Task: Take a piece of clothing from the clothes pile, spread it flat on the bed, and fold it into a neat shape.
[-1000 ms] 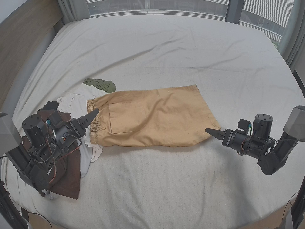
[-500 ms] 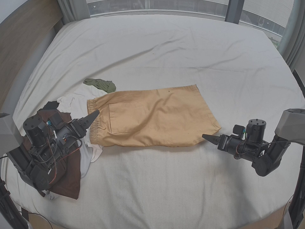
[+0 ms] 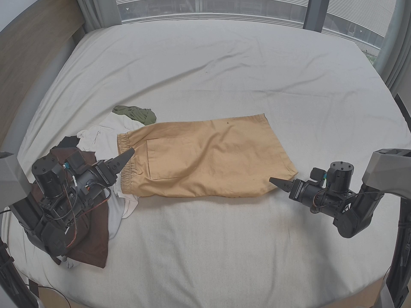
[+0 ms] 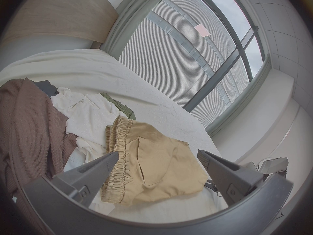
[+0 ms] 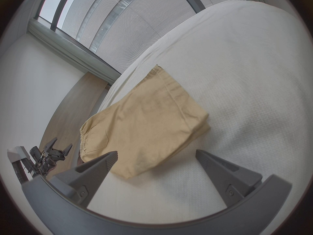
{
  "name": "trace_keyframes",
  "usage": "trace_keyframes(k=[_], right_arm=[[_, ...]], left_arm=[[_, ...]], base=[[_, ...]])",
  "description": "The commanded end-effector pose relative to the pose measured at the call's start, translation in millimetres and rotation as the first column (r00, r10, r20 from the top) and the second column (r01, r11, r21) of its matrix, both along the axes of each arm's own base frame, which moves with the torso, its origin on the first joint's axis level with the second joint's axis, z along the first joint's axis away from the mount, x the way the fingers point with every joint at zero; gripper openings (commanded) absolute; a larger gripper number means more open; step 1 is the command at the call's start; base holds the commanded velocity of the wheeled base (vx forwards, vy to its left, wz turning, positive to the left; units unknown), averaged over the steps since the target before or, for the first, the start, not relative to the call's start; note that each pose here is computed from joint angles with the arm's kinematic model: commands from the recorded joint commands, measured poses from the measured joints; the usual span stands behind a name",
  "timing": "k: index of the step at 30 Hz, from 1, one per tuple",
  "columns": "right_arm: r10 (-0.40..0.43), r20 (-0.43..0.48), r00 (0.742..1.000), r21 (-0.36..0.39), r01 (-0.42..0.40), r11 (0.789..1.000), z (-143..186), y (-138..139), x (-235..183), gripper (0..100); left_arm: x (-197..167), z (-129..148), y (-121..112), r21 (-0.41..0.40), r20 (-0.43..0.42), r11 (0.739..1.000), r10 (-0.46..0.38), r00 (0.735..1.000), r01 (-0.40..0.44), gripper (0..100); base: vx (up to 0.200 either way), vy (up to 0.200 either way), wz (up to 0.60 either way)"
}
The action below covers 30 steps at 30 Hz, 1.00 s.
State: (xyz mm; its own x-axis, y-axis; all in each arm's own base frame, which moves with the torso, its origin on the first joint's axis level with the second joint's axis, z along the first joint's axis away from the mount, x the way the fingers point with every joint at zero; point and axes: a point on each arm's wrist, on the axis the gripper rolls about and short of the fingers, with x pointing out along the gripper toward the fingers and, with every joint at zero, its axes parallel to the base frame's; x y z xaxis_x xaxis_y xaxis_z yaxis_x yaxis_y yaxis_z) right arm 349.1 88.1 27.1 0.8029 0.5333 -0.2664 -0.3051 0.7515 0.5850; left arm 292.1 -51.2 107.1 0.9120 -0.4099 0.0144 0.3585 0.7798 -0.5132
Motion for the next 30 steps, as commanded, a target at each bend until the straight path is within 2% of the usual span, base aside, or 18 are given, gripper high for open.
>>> trace_keyframes(k=[1, 10, 17, 30], right_arm=[[-0.001, 0.007, 1.0, 0.001, 0.001, 1.0, -4.3, 6.2, 10.8, 100], [0.028, 0.027, 0.999, 0.007, -0.028, 1.0, -2.0, 21.9, 23.1, 100], [0.009, 0.055, 0.998, 0.003, -0.009, 1.0, -7.9, 34.5, 35.0, 100], [0.033, 0.062, 0.998, -0.001, -0.033, 0.999, -16.4, 53.0, 37.0, 100]], left_arm=[[-0.7, 1.9, -0.4, -0.001, 0.006, 1.0, -0.003, 1.0, 0.003, 100], [-0.7, 1.9, -0.4, -0.001, 0.006, 1.0, -0.003, 1.0, 0.003, 100], [-0.4, 1.0, -0.4, -0.002, 0.003, 1.0, -0.003, 1.0, 0.003, 100], [0.1, -0.4, -0.5, -0.001, -0.002, 1.0, -0.003, 1.0, 0.003, 100]], base=[[0.0, 0.0, 0.0], [0.0, 0.0, 0.0], [0.0, 0.0, 0.0], [0.0, 0.0, 0.0]])
